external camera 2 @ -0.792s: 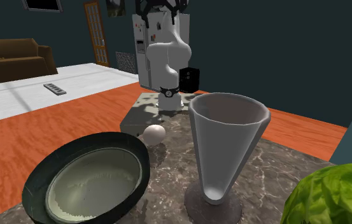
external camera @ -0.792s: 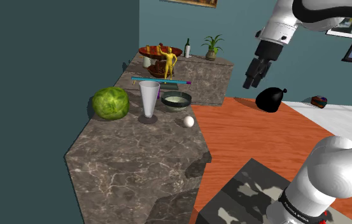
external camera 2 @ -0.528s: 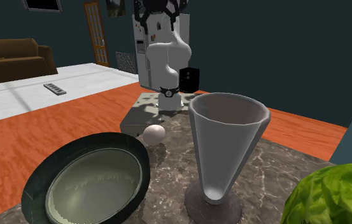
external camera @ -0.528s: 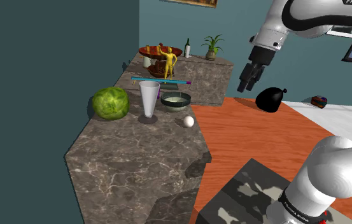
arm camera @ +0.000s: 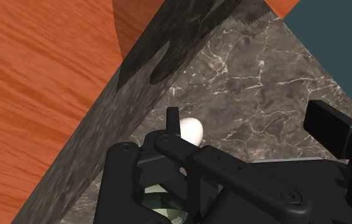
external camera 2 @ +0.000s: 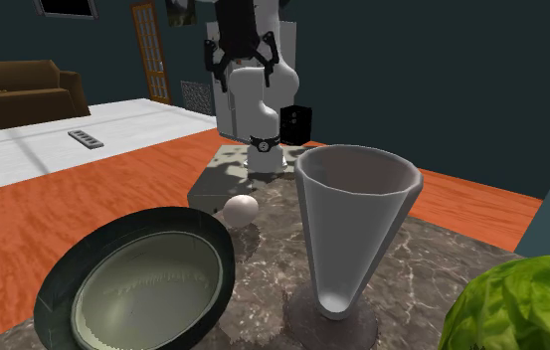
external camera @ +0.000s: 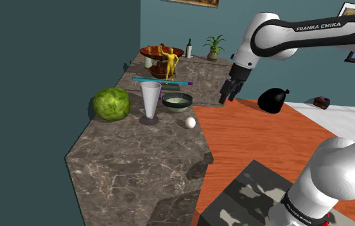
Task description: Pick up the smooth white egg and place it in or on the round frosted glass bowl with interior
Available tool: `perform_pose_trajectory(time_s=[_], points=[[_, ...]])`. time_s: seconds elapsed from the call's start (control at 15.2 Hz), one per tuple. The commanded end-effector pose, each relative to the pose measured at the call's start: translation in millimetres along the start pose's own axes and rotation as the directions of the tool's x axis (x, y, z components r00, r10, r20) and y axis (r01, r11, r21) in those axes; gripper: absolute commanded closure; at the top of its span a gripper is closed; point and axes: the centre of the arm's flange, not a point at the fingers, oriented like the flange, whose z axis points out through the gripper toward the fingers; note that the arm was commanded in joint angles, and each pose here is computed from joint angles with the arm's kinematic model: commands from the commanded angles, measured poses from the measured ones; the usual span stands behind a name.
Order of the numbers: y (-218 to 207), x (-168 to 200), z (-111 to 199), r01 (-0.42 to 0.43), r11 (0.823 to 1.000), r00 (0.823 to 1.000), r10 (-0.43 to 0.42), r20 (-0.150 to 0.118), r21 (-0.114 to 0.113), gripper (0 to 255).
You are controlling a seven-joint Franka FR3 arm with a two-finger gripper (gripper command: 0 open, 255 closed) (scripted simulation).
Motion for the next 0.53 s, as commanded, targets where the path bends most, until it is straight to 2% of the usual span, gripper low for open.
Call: perform_pose_trajectory(time_s=[0.0,0.46], points=[[2.8,15.5,23.4,0.005,1.000,1.000,-0.005,-0.008,-0.002,0],[13.9,68.8,95.5,0.022,1.000,0.999,-0.022,-0.028,-0.008,0]])
